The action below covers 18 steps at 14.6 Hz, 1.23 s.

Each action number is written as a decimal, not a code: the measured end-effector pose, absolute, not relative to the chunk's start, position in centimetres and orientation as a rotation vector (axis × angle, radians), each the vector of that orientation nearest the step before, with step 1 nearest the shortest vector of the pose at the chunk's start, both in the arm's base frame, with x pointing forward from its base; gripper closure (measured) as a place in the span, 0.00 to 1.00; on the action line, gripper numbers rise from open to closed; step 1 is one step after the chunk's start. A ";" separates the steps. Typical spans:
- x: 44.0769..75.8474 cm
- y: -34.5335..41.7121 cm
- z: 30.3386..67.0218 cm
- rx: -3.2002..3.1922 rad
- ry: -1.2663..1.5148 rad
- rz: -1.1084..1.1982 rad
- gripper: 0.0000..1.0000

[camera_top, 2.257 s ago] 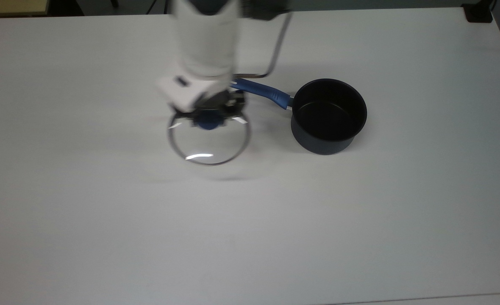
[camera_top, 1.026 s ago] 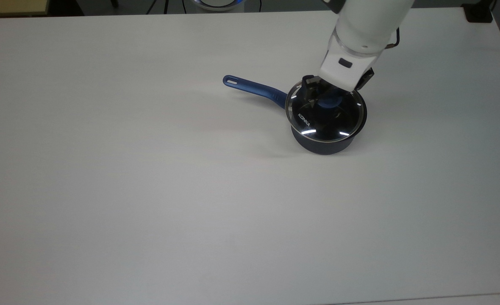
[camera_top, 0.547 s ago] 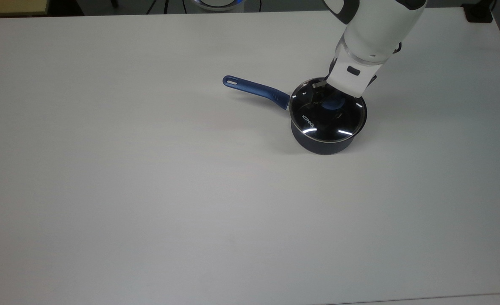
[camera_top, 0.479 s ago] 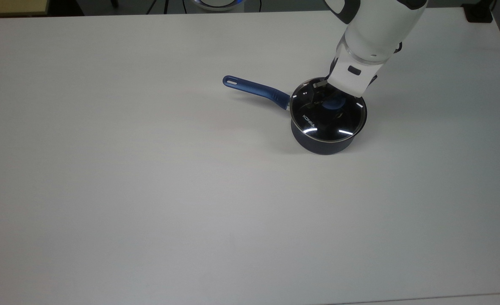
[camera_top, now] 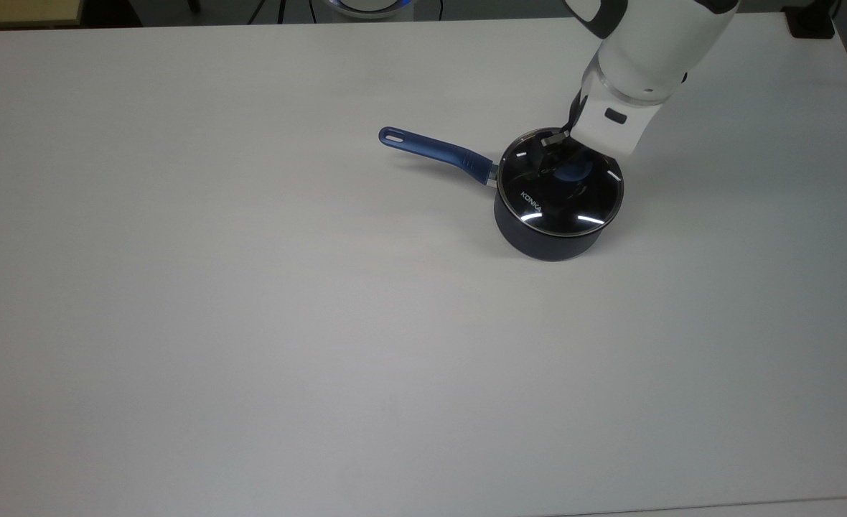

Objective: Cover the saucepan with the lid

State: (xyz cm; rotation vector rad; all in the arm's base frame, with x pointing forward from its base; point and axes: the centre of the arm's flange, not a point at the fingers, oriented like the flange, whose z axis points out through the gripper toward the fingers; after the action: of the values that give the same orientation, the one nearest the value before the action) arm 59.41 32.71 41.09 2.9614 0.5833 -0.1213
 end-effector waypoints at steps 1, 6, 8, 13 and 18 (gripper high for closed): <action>59.4 32.7 41.1 2.961 0.584 -0.121 0.40; 59.2 32.8 40.6 2.964 0.552 -0.131 0.27; 59.4 32.8 40.3 2.977 0.494 -0.116 0.02; 60.7 31.0 42.9 3.012 0.389 -0.046 0.00; 62.7 24.4 49.8 3.069 0.164 0.095 0.00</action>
State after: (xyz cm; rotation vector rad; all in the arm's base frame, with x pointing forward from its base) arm 62.75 24.41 49.84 3.0688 0.1635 0.0949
